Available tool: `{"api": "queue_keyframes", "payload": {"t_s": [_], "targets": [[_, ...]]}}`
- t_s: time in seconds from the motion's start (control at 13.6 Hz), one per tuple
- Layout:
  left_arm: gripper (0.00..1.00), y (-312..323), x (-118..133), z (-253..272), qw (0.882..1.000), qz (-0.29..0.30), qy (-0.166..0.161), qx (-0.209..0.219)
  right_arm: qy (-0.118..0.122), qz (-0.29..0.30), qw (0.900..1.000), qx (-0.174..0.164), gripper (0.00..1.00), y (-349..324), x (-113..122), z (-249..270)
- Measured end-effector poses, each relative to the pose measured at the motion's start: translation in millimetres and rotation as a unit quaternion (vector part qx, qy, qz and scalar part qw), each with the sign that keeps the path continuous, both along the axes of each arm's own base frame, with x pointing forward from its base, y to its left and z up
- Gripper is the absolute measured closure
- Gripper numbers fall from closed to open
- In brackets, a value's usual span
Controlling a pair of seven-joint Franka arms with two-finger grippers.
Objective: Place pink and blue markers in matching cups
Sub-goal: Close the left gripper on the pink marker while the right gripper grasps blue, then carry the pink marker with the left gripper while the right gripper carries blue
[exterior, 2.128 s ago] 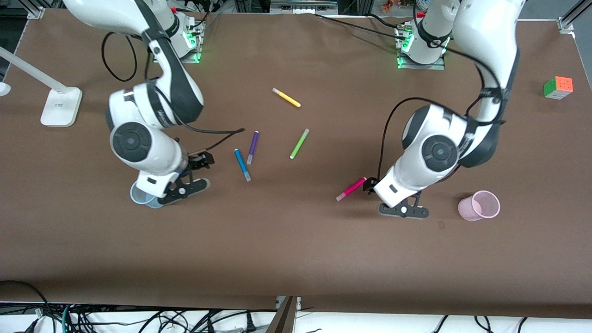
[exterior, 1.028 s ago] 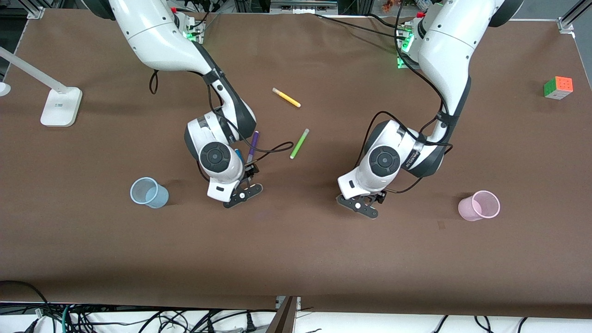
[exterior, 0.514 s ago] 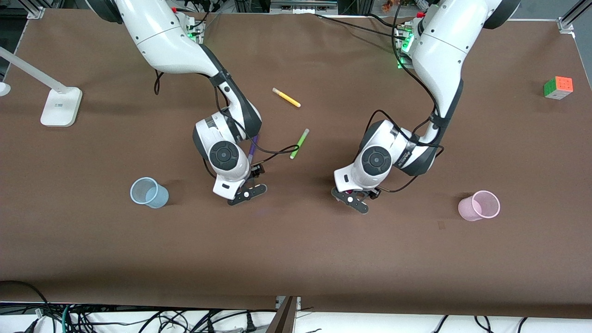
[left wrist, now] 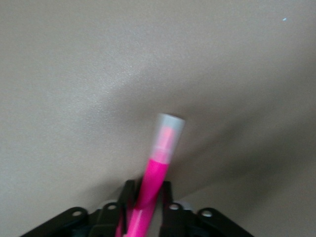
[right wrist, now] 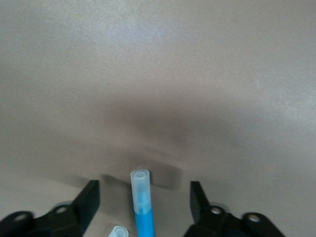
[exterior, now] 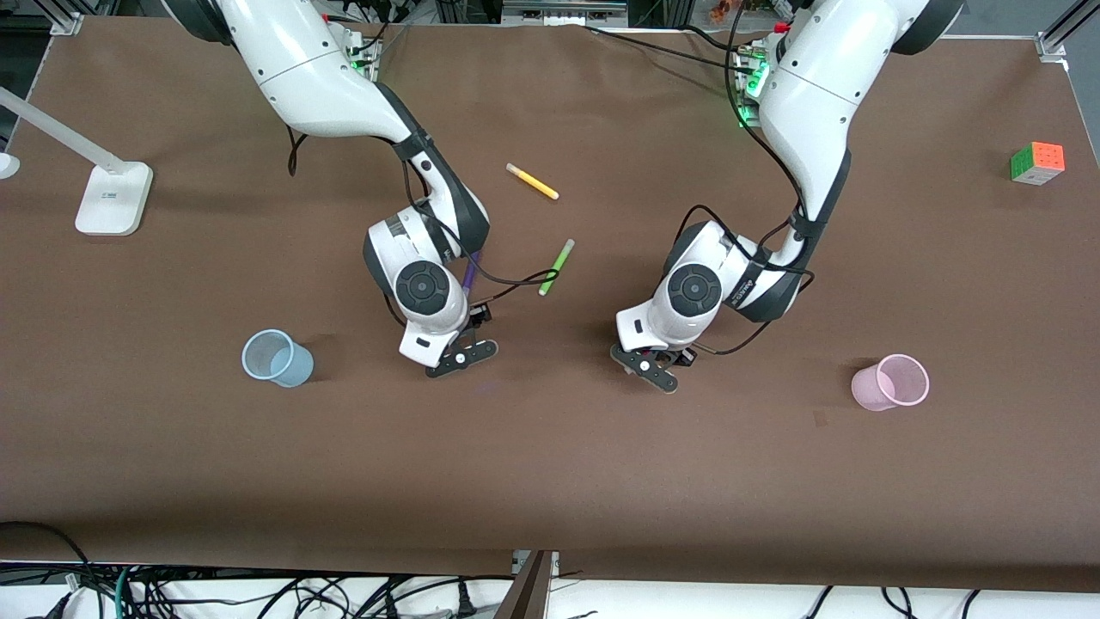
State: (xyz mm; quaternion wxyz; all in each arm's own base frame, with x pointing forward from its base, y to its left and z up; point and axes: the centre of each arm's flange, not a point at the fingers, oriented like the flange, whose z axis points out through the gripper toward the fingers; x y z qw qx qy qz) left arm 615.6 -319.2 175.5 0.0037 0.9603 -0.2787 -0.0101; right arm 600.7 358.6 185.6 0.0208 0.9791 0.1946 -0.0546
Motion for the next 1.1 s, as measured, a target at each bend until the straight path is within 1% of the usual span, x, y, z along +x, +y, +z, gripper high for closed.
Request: {"api": "queue_keyframes", "payload": {"t_s": [0.07, 0.15, 0.22, 0.29, 0.37, 0.44, 0.59, 0.73, 0.88, 0.95, 1.1], "targets": [[0.82, 2.0, 3.1, 3.4, 1.000, 0.001, -0.006, 0.000, -0.001, -0.001, 1.000, 0.000, 0.35, 0.7, -0.6, -0.5], [0.82, 4.5, 7.6, 10.7, 1.000, 0.001, -0.014, 0.000, -0.001, -0.003, 1.000, 0.000, 0.46, 1.0, -1.0, -1.3], [0.82, 8.5, 13.8, 22.6, 1.000, 0.005, -0.024, -0.001, -0.002, -0.004, 1.000, 0.000, 0.51, 0.9, -1.4, -2.1], [0.82, 17.3, 21.2, 36.9, 0.999, 0.012, -0.032, -0.001, -0.002, -0.004, 1.000, 0.000, 0.51, 0.6, -1.7, -2.8], [0.82, 31.5, 28.9, 52.9, 0.999, 0.018, -0.033, 0.001, -0.002, -0.004, 1.000, 0.001, 0.57, 0.5, -1.9, -3.4], [0.82, 49.3, 36.7, 68.7, 0.999, 0.018, -0.029, 0.006, -0.002, -0.004, 1.000, 0.000, 0.68, 0.4, -2.1, -4.1], [0.82, 89.3, 53.6, 101.9, 1.000, -0.003, -0.021, 0.013, -0.003, -0.004, 1.000, 0.001, 0.84, 0.5, -2.1, -3.8], [0.82, 131.8, 71.0, 131.9, 0.999, -0.036, -0.024, 0.015, -0.003, -0.004, 1.000, 0.001, 0.84, 0.5, -2.0, -3.6], [0.82, 170.9, 82.9, 149.8, 0.997, -0.068, -0.030, 0.008, -0.008, 0.004, 1.000, 0.003, 0.84, -0.1, 0.2, -2.0], [0.82, 188.7, 86.9, 154.7, 0.995, -0.093, -0.033, 0.005, -0.012, 0.017, 1.000, 0.006, 0.84, -1.5, 3.4, 0.7], [0.82, 223.9, 96.2, 164.9, 0.986, -0.159, -0.043, 0.000, -0.024, 0.048, 0.999, 0.013, 0.84, -8.9, 16.1, 13.7]]}}
